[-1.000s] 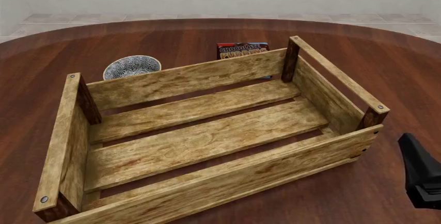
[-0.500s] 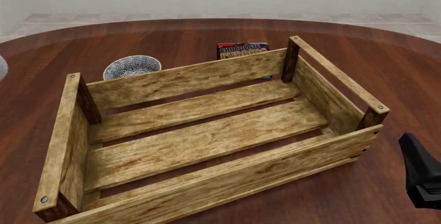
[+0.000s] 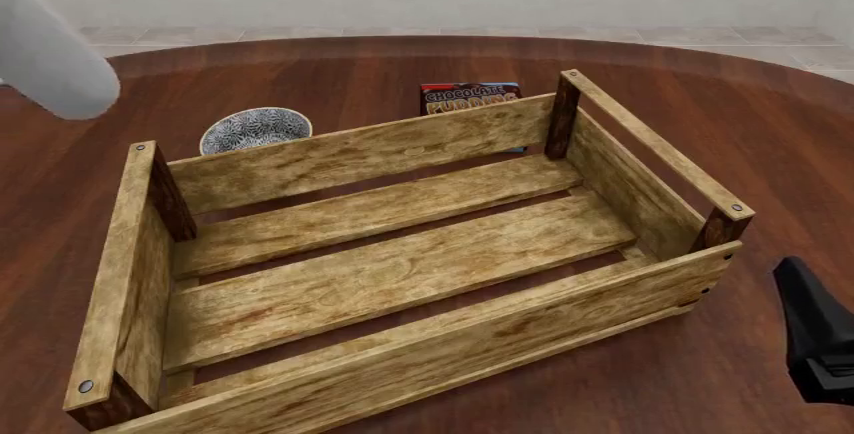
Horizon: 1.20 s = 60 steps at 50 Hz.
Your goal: Pick up the salad dressing and put it in the tray.
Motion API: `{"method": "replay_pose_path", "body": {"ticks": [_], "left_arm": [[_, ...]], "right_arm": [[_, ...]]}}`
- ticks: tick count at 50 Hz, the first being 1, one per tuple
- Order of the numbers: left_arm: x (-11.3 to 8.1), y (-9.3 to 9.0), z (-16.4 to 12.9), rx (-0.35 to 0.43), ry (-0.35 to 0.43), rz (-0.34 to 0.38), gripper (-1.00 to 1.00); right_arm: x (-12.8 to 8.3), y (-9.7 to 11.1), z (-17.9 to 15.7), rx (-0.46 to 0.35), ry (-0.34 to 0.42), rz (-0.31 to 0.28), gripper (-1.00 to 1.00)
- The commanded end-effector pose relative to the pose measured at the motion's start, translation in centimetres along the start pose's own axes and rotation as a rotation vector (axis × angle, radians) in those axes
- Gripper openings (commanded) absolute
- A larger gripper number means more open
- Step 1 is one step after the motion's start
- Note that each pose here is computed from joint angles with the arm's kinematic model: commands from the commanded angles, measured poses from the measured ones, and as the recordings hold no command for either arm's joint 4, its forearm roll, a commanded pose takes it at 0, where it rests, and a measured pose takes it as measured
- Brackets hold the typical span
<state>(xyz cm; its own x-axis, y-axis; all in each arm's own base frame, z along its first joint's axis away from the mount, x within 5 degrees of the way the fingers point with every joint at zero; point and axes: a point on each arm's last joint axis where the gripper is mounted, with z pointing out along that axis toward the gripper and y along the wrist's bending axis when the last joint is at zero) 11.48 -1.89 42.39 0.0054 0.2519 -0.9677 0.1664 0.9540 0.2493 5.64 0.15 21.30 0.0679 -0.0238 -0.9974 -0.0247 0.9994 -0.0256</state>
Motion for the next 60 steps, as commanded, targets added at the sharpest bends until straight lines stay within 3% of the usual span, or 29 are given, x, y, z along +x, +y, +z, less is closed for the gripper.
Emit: {"method": "replay_pose_path", "body": {"ticks": [1,14,29,60], "left_arm": [[-0.9,-1.4,1.7,0.111,-0.032,0.032,-1.00],[-1.2,-4.1,4.3,0.266,-0.020,0.026,-1.00],[-0.9,-7.4,6.7,0.390,-0.010,0.028,-1.00],[1.3,-13.7,11.4,0.539,0.082,-0.019,-1.00]], "right_arm": [[0.0,0.0,0.0,0.002,-0.002,0.002,1.00],[0.0,0.0,0.0,0.007,-0.005,0.005,1.00],[-0.1,-0.1,0.0,0.011,-0.006,0.007,1.00],[-0.2,-0.1,0.0,0.022,-0.010,0.008,1.00]]}}
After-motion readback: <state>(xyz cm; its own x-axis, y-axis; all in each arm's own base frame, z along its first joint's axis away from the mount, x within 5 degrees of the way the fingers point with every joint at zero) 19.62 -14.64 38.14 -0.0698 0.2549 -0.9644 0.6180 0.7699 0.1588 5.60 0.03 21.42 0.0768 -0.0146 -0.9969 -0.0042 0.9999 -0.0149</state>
